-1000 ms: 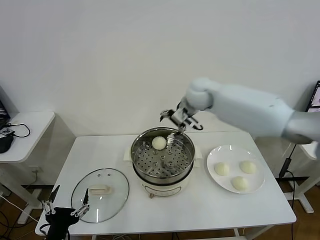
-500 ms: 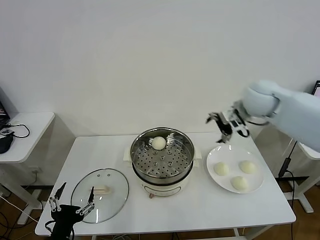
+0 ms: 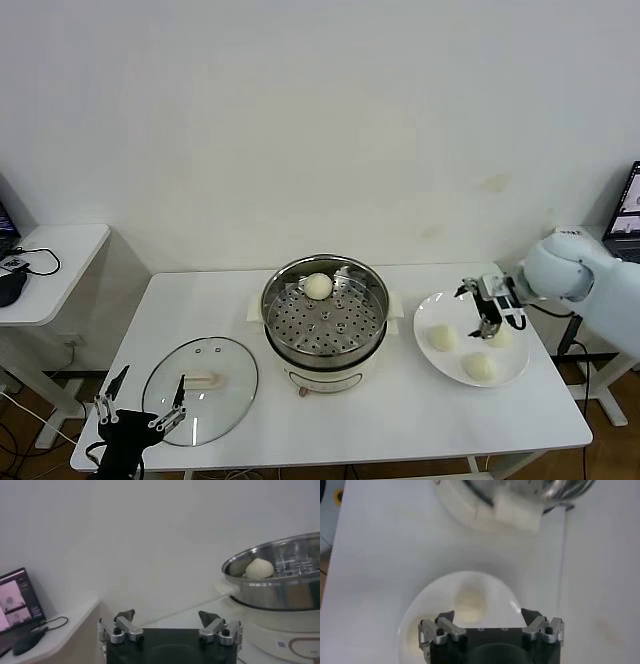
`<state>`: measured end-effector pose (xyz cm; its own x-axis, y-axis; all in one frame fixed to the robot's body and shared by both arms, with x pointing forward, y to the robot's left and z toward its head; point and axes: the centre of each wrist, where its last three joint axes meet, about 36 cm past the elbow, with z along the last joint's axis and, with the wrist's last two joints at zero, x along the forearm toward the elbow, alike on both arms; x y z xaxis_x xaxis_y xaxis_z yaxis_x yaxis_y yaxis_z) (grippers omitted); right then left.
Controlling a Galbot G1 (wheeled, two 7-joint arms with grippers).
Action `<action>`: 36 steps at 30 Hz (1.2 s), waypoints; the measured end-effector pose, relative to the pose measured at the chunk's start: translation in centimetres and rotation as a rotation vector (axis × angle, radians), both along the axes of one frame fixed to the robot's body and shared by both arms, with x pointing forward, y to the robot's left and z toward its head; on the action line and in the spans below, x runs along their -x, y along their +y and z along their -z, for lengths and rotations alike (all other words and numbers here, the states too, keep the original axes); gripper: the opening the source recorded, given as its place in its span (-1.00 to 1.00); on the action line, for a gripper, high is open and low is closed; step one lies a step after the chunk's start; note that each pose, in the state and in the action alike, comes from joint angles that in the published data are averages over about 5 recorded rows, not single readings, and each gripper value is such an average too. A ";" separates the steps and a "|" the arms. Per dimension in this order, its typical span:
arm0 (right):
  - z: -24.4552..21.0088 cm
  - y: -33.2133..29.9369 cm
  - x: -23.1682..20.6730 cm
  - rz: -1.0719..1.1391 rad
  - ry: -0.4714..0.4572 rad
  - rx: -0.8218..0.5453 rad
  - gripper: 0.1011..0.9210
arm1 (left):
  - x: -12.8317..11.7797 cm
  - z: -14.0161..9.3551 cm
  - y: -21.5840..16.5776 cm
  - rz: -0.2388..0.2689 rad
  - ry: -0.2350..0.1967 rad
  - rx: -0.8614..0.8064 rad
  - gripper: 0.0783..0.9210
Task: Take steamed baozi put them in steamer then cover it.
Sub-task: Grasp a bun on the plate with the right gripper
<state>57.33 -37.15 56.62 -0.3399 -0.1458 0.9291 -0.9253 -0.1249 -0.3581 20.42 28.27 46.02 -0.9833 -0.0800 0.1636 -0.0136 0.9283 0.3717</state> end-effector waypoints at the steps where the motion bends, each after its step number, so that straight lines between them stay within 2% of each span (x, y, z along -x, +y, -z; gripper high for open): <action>1: 0.5 -0.2 -0.2 0.009 0.005 0.002 0.76 | 0.0 0.0 0.1 -0.002 0.001 -0.001 0.77; 15: 7.6 0.1 -4.2 0.074 0.060 0.000 0.76 | -0.2 0.2 0.9 -0.027 0.008 -0.011 0.77; 27: 11.5 1.5 -6.2 0.097 0.081 0.000 0.73 | -0.2 0.4 1.3 -0.040 0.012 -0.012 0.77; 30: 11.8 1.6 -6.4 0.105 0.089 0.004 0.61 | -0.2 0.4 1.3 -0.041 0.012 -0.011 0.77; 36: 12.1 1.5 -6.7 0.117 0.103 0.004 0.23 | -0.2 0.4 1.3 -0.042 0.012 -0.010 0.77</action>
<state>63.99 -35.60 44.51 -0.2572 -0.1073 0.9604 -0.9654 -0.0156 -0.2603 20.59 29.54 45.61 -0.9770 -0.1229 0.1741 -0.0482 0.9233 0.3812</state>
